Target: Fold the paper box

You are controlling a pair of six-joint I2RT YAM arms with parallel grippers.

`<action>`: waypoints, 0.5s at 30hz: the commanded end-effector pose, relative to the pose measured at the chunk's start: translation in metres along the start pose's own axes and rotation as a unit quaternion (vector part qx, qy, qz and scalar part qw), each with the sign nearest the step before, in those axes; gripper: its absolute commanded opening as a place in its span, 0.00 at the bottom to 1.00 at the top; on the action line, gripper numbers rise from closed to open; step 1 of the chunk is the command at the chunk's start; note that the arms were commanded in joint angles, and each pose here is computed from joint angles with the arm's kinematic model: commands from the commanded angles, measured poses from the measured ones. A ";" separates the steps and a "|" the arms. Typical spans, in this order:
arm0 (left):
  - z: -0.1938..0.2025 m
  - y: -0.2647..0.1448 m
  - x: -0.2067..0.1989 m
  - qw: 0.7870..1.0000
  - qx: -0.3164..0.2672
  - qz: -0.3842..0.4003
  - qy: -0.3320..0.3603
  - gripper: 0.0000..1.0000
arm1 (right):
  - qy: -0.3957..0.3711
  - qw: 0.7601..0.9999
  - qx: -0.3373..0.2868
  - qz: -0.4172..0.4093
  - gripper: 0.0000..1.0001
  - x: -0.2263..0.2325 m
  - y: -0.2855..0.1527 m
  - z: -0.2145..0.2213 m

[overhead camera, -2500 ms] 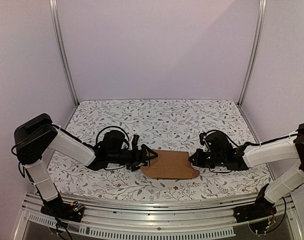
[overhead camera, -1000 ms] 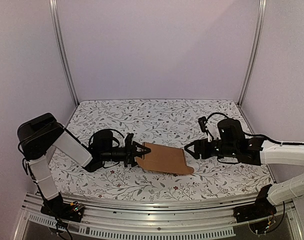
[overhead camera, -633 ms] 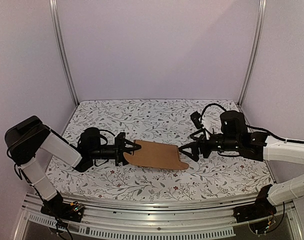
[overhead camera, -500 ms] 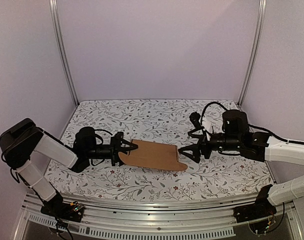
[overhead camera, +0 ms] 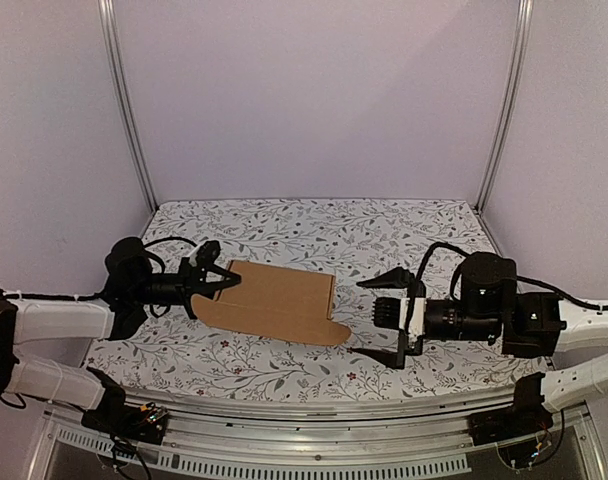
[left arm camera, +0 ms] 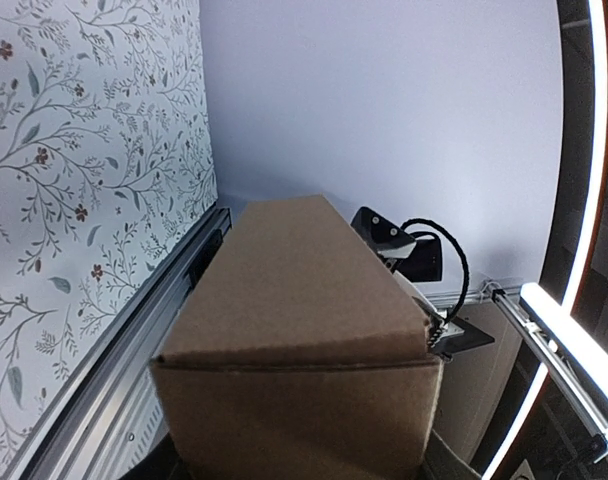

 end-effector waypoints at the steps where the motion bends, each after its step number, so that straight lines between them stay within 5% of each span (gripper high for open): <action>1: 0.009 -0.006 -0.004 0.999 0.045 -0.011 0.000 0.00 | -0.155 0.984 0.054 0.066 0.99 0.007 -0.002 -0.005; 15: 0.027 -0.011 -0.026 0.995 0.095 0.012 0.027 0.00 | -0.422 0.887 0.090 0.163 0.99 0.036 0.017 -0.027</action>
Point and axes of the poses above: each gripper's point midway between its finger pads, its own y axis out along the fingers, its own x axis along the line the jaws close on, z = x × y, the point moved 6 cm from there along -y, back along the fingers, and after that the axes turned 7 degrees about -y, right-handed, at the moved point
